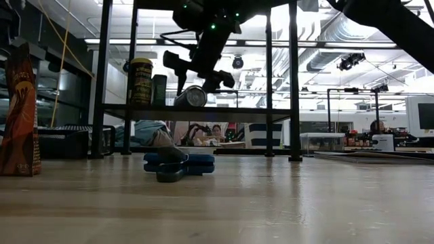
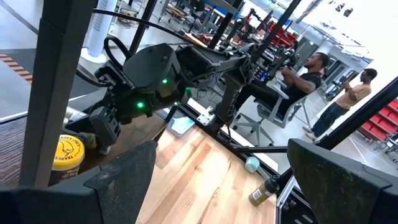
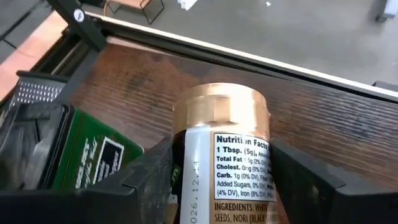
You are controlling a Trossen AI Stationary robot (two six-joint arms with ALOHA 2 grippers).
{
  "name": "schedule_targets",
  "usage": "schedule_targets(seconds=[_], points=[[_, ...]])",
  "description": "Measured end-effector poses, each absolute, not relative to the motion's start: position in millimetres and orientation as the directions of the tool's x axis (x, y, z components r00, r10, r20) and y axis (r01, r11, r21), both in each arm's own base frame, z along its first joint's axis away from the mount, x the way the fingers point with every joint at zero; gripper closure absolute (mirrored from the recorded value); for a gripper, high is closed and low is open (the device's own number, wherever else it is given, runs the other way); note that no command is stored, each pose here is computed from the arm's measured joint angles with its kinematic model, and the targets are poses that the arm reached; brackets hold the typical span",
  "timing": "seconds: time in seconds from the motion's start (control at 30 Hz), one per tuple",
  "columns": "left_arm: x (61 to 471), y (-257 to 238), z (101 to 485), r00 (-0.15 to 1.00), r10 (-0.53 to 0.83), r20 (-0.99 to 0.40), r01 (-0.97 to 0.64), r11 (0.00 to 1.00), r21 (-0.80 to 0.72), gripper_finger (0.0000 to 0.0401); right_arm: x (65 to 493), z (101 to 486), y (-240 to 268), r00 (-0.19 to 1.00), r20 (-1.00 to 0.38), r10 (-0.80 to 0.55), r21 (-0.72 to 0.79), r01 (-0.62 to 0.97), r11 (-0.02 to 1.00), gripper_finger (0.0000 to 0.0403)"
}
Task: Shelf spices
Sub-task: Put the brown seasoning bottle on the shelf
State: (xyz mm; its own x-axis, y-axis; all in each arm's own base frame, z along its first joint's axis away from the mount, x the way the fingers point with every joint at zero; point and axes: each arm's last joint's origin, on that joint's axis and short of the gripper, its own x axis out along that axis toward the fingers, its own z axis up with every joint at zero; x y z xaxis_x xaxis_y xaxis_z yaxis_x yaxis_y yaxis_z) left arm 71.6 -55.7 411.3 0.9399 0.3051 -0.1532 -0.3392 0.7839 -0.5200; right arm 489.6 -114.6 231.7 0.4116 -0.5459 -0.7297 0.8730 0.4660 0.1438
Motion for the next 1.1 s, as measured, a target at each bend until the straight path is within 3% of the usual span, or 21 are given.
schedule_targets(seconds=[0.67, 0.9, 1.1], points=[[72, -56, 411, 0.94, 0.305, -0.153, -0.34, 0.791, -0.508, 0.0044, 489, 247, -90, 0.392, -0.76, -0.519, 0.02, 0.812, 0.583, 0.0238], [72, -56, 411, 0.94, 0.306, -0.153, -0.341, 0.796, -0.501, 0.0044, 491, 260, -87, 0.422, -0.75, -0.509, 0.007, 0.775, 0.632, 0.0218], [72, -56, 411, 0.94, 0.306, -0.153, -0.341, 0.8, -0.494, 0.0044, 488, 265, -90, 0.41, -0.778, -0.476, 0.044, 0.792, 0.609, 0.016]])
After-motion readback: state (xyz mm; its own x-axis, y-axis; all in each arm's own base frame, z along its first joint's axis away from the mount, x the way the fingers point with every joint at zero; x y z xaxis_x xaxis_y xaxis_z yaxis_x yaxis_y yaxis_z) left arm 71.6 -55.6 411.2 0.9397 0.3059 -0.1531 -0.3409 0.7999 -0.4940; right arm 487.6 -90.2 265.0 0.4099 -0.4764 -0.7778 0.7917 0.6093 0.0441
